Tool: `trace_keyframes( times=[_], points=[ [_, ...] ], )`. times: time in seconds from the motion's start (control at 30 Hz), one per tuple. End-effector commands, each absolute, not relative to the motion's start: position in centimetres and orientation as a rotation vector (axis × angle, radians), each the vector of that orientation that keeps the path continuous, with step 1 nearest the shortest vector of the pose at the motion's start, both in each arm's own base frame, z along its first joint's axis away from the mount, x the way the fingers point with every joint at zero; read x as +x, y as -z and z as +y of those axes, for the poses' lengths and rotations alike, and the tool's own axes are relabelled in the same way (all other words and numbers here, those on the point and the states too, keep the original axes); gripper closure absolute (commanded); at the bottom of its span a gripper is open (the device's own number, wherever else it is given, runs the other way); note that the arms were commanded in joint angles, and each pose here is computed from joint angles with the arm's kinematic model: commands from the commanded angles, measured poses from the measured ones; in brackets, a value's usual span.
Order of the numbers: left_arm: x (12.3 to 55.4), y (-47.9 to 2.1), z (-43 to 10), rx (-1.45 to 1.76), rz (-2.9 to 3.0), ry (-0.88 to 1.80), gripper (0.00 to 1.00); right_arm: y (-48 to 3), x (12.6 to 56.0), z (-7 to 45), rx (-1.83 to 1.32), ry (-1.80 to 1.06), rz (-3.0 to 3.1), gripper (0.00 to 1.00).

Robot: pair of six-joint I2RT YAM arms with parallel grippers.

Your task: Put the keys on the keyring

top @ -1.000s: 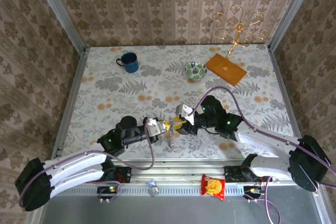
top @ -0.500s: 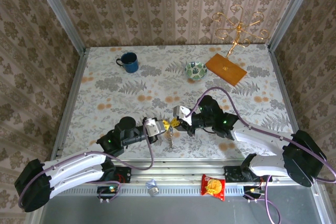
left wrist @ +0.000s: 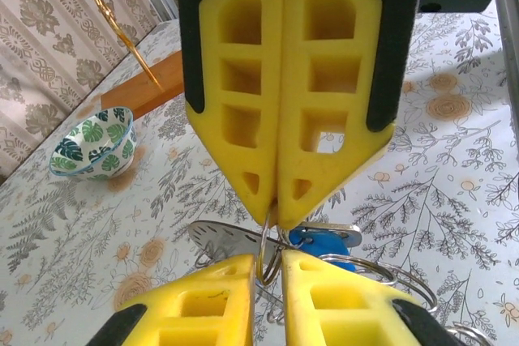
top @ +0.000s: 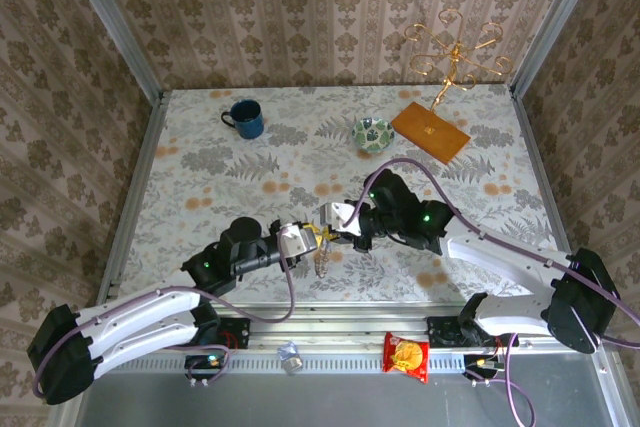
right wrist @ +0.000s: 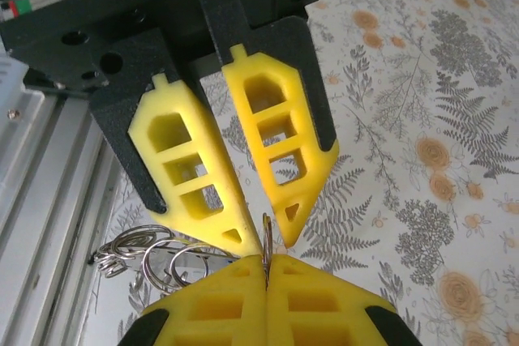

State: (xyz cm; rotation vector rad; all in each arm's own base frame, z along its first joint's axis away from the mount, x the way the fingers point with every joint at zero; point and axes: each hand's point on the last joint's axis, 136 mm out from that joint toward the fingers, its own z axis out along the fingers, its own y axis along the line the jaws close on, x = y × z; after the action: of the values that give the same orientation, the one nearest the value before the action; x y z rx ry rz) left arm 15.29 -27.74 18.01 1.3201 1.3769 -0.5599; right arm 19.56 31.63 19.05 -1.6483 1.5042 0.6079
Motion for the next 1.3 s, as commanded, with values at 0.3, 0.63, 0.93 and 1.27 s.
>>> trace_keyframes(
  times=[0.3,0.63,0.93,1.27],
  points=[
    [15.3,-19.8,-28.3,1.309,1.314,0.566,0.84,-19.3,18.2,32.7,-1.802,-0.582,1.433,1.0],
    [14.9,-19.5,-28.2,1.301,1.309,0.601,1.0,-20.9,19.4,31.5,-1.555,-0.666,1.5,0.7],
    [14.6,-19.8,-28.2,1.258,1.264,0.638,1.0,-20.3,19.8,30.2,-1.299,-0.801,1.584,0.57],
    [14.4,-19.8,-28.3,1.259,1.257,0.645,1.0,-19.2,19.4,30.7,-1.333,-0.857,1.612,0.68]
  ],
)
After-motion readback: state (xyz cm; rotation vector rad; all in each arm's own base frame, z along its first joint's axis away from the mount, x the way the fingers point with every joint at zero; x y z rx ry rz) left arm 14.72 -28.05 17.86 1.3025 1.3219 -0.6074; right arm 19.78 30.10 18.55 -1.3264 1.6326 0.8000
